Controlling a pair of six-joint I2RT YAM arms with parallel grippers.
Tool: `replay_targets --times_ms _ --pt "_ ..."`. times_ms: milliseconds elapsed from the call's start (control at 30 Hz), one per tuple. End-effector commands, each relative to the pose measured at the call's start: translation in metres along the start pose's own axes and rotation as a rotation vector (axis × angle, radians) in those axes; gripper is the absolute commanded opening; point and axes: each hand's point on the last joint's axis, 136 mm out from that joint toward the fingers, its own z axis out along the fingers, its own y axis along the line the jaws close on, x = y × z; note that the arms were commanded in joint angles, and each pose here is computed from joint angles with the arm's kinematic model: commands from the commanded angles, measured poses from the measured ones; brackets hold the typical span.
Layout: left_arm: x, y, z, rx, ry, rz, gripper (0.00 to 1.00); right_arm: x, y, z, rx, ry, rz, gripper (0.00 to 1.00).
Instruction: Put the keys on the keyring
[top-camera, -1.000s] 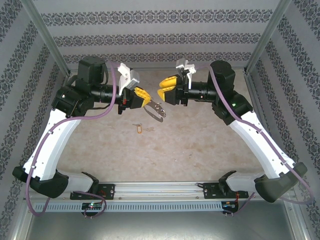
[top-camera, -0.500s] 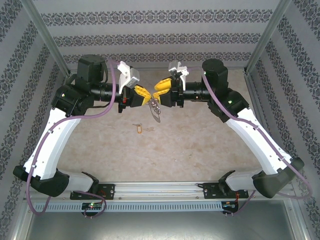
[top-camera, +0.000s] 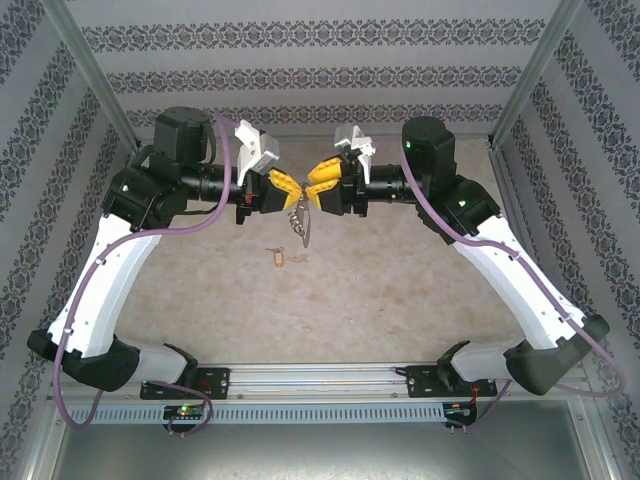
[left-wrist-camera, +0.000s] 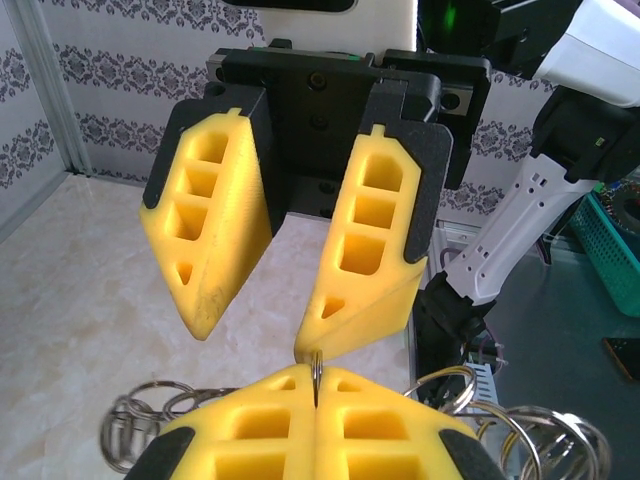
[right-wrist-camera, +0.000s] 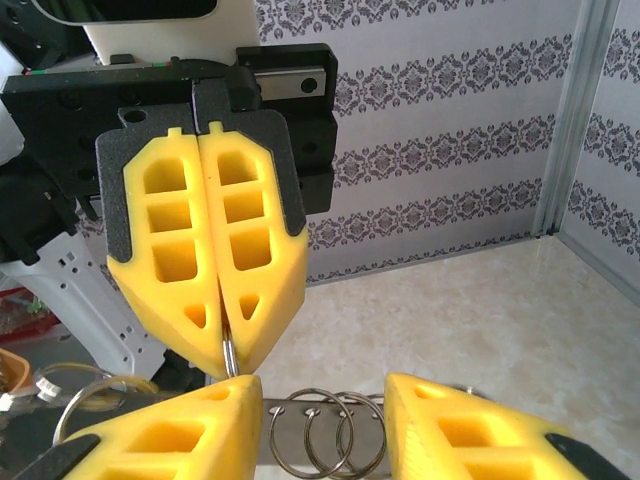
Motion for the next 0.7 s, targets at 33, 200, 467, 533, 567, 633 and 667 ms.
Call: replay_targets --times_ms 33,200,467,533,567,633,667 --pt "-0.009 -0.003 -0.004 -0.004 -0.017 0.025 0.0 -0.007 0.015 0.001 -0.038 -0.007 -0.045 0.37" --pt "-0.006 -0.002 -0.005 -0.019 -0.002 0.03 0.0 -0.008 0.019 -0.003 -0.035 0.001 -0.053 0.37" --pt "-0.005 -0.004 -0.007 -0.028 0.005 0.039 0.0 -0.013 0.024 -0.006 -0.045 -0.005 -0.058 0.35" --pt "-0.004 -0.004 -0.007 -0.029 0.006 0.039 0.0 -0.013 0.025 -0.007 -0.046 -0.004 -0.059 0.35" --pt "-0.005 -0.004 -0.007 -0.03 0.006 0.041 0.0 -0.013 0.026 -0.008 -0.046 -0.001 -0.061 0.35" --pt "-0.004 -0.004 -0.007 -0.029 0.006 0.042 0.0 -0.013 0.027 -0.009 -0.047 0.006 -0.062 0.35" --pt "-0.004 -0.004 -0.007 -0.029 0.007 0.041 0.0 -0.013 0.028 -0.009 -0.048 0.008 -0.064 0.35"
